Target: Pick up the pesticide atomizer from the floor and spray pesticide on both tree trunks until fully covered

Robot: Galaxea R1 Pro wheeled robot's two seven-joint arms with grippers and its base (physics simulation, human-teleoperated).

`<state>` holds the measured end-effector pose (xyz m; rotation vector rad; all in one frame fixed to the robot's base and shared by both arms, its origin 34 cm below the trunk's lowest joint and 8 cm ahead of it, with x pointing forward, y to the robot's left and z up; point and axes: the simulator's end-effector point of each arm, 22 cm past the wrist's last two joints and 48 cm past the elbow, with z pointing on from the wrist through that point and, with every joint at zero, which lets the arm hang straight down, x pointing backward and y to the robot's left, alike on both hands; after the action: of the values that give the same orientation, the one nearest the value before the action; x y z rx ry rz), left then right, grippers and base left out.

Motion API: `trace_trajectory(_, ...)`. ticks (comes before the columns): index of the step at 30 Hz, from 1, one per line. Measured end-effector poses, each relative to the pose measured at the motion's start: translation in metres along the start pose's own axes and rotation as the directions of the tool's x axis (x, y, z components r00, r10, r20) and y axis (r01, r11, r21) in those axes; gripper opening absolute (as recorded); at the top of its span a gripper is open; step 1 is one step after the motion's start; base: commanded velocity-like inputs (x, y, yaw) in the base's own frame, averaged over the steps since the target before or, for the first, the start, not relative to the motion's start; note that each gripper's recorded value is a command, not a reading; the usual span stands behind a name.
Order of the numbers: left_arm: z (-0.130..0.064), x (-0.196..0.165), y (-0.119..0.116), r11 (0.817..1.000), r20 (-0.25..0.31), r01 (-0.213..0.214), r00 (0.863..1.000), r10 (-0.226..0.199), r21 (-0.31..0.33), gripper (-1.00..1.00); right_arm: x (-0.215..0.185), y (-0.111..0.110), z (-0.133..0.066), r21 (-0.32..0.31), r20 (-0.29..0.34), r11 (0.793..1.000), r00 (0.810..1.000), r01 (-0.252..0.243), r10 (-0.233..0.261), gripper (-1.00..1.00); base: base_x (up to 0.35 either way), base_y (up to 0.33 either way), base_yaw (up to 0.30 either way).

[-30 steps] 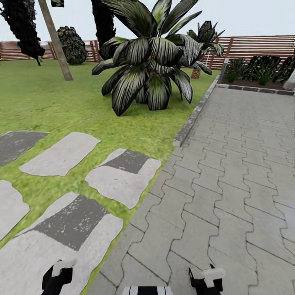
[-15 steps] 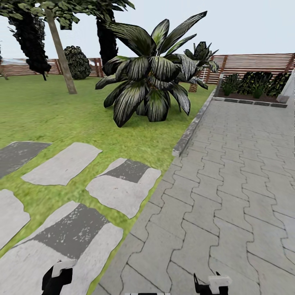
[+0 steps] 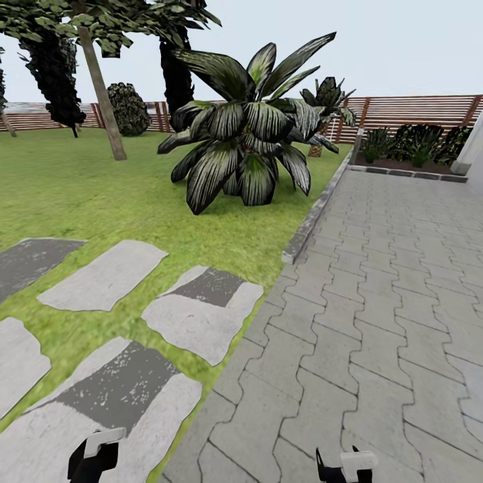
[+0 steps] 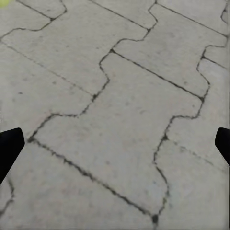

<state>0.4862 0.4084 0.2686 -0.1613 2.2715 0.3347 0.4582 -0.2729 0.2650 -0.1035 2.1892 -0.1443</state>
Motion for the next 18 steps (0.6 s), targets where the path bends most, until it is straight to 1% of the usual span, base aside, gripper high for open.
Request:
trace_trajectory(3,-0.003,-0.006,0.001,1.0,0.0,0.0,1.0,0.0,0.0,-1.0,-0.006,-0.001,-0.003,-0.001,0.0,1.0,1.0,0.0,0.0,1.0,0.0,0.0,0.044)
trace_trajectory(6,-0.006,-0.012,0.002,1.0,0.0,0.0,1.0,0.0,0.0,-1.0,-0.013,-0.001,-0.005,-0.002,0.0,1.0,1.0,-0.001,0.001,1.0,0.0,0.0,0.174)
trace_trajectory(18,-0.018,-0.036,0.005,1.0,-0.001,0.0,1.0,0.0,0.0,-1.0,-0.032,-0.003,-0.017,-0.004,-0.013,1.0,1.0,-0.001,0.001,1.0,0.0,0.0,0.267)
